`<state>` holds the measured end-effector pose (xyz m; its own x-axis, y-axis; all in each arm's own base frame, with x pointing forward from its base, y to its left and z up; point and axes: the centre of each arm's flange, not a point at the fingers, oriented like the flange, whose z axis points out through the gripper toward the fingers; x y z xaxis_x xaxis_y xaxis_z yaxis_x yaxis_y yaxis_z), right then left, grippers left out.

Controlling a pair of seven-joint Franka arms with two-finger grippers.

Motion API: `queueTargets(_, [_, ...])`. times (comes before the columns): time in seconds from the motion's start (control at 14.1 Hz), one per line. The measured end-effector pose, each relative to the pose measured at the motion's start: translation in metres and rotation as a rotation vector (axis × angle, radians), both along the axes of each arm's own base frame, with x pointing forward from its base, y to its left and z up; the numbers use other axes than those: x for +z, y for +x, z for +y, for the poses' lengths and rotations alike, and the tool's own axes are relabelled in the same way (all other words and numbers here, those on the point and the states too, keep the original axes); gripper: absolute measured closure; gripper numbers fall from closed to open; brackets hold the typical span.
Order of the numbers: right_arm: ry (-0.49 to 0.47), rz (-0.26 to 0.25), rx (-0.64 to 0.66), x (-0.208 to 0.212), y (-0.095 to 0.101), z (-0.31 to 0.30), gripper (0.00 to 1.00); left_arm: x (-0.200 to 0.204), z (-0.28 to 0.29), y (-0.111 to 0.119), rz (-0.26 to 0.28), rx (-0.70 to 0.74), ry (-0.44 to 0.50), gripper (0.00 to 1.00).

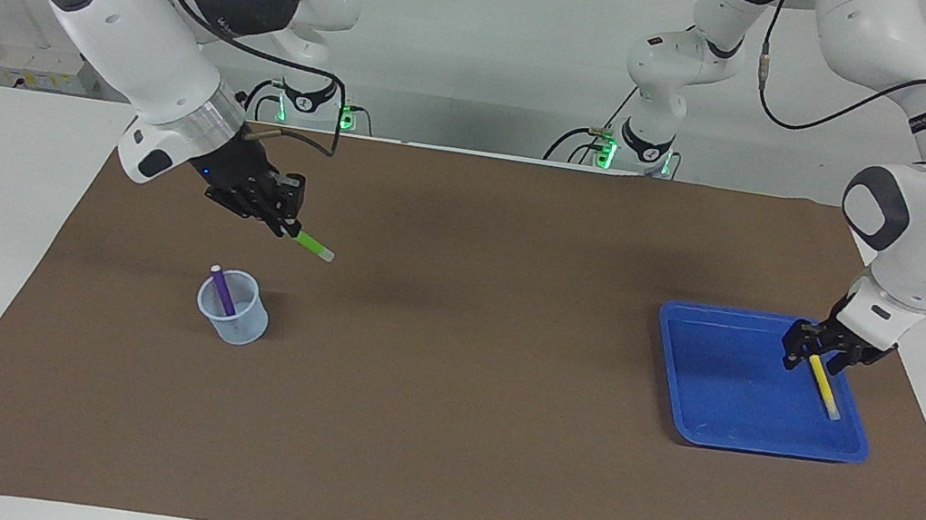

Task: Right arm passes pens to left for tray arrangement
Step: 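Grasp the green pen in the cup with the right gripper, then carry the green pen toward center while the left gripper reaches toward it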

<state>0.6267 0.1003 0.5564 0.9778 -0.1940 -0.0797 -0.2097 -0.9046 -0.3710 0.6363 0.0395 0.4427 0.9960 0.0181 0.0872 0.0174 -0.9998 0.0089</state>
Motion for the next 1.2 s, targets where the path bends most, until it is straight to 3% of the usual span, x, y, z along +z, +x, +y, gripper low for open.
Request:
queueTargets(0.35, [0.168, 0.028, -0.252, -0.019, 0.005, 0.059, 0.81, 0.033, -0.127, -0.019, 0.051, 0.231, -0.066, 0.13])
queueTargets(0.5, [0.243, 0.073, -0.332, -0.024, 0.004, 0.076, 0.81, 0.043, -0.146, -0.021, 0.065, 0.338, -0.131, 0.0])
queueTargets(0.64, [0.298, 0.117, -0.41, -0.022, 0.005, 0.078, 0.81, 0.048, -0.166, -0.023, 0.088, 0.457, -0.19, 0.0])
queueTargets(0.92, [0.404, 0.137, -0.529, -0.021, 0.004, 0.111, 0.81, 0.053, -0.245, -0.046, 0.156, 0.748, -0.235, 0.0])
queueTargets(1.2, [0.432, 0.146, -0.601, -0.026, -0.001, 0.152, 0.81, 0.061, -0.304, -0.064, 0.22, 1.035, -0.315, 0.0])
